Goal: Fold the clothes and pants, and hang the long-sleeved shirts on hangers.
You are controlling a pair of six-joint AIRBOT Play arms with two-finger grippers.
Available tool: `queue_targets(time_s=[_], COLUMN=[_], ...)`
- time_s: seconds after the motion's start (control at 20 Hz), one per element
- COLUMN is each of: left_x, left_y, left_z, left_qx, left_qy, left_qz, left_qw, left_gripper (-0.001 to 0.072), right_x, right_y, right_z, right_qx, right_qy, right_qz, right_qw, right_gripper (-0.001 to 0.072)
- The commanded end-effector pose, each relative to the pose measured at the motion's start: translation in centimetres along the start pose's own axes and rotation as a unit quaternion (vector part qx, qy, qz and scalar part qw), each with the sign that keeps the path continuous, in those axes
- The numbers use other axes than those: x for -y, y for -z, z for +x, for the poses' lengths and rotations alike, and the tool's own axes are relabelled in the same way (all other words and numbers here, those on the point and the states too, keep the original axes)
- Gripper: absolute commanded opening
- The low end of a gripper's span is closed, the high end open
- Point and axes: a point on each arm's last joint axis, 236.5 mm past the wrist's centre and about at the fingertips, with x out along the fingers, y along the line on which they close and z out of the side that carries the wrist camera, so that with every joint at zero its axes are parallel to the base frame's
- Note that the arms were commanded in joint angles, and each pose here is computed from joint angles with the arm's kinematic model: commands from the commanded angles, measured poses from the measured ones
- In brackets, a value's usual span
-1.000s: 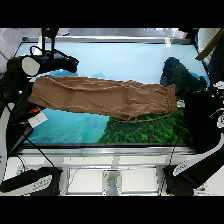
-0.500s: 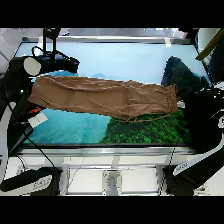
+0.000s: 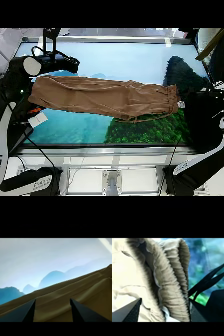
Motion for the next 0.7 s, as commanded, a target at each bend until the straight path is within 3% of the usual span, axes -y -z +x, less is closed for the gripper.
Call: queue_targets(time_s=[0.0, 0.15, 0.35, 0.6, 0.65], left_x=[0.0, 0.0, 0.0, 0.0, 0.0], left_y=[0.0, 0.0, 0.0, 0.0, 0.0], left_z=[0.0, 0.0, 0.0, 0.0, 0.0], left_qx=[0.000, 0.000, 0.000, 0.000, 0.000], left_qy=[0.000, 0.000, 0.000, 0.000, 0.000], left_qz=[0.000, 0.000, 0.000, 0.000, 0.000], left_qw=[1.000, 1.000, 1.000, 1.000, 1.000], left_gripper=[0.0476, 0.0475, 0.0476, 0.0476, 0.0476], right_x=[-0.6, -0.1, 3.2, 1.1, 0.4], right_y=[-0.4, -0.1, 2.0, 1.4, 1.4], right_z=[0.0, 0.0, 0.4, 1.8, 2.4], right_qx=[0.008, 0.002, -0.049, -0.046, -0.048], right_qy=[-0.013, -0.001, 0.082, 0.060, 0.054], right_qz=[-0.006, -0.008, -0.011, -0.024, -0.030], right_qw=[1.000, 1.000, 0.995, 0.997, 0.997], right_gripper=[0.0663, 0.0663, 0.0663, 0.0661, 0.0619])
